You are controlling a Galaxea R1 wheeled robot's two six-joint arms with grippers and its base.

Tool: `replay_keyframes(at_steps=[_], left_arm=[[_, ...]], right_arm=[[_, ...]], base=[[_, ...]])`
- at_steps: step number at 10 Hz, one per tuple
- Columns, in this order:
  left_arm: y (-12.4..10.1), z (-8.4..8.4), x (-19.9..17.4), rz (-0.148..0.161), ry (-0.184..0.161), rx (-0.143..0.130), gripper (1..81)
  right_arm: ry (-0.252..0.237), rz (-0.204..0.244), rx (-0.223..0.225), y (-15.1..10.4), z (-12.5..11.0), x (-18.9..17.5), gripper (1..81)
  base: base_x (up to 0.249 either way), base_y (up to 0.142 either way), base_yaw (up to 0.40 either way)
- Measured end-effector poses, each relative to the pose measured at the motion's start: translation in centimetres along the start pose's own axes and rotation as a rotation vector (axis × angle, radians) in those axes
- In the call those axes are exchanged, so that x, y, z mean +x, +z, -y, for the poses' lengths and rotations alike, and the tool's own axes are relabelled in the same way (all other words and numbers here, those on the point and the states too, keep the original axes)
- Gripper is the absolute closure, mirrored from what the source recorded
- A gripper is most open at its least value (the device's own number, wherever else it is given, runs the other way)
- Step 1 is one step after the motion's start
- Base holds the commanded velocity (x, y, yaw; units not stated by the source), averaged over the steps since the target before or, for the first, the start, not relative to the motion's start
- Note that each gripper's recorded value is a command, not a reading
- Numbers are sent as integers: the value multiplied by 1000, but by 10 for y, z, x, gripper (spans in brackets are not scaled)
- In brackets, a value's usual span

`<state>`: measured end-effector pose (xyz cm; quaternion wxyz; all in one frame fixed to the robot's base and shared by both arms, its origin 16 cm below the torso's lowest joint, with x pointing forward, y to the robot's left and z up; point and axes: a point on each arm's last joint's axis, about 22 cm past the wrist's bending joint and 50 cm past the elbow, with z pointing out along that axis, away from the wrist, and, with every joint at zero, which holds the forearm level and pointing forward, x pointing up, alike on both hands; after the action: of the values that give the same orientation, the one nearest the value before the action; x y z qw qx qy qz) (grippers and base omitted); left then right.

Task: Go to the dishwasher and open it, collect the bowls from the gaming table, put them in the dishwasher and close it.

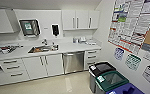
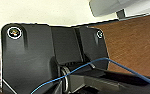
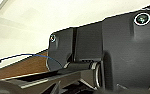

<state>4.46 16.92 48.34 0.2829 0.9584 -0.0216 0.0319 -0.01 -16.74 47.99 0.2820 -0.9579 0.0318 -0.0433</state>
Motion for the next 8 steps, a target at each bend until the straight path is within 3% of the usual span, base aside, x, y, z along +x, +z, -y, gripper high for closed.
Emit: replay_keyframes(at_steps=[5,6,8], left_arm=[[-3,5,2,-1,1,8,10],[-1,4,7,-13,4,6,10],[-1,2,-4,5,-2,3,10]], right_arm=[[-2,-1,3,2,3,1,10],[-6,-10,4,3,4,7,10],[-1,4,-6,-1,-3,-4,10]], base=[[108,0,0],[108,0,0],[108,0,0]])
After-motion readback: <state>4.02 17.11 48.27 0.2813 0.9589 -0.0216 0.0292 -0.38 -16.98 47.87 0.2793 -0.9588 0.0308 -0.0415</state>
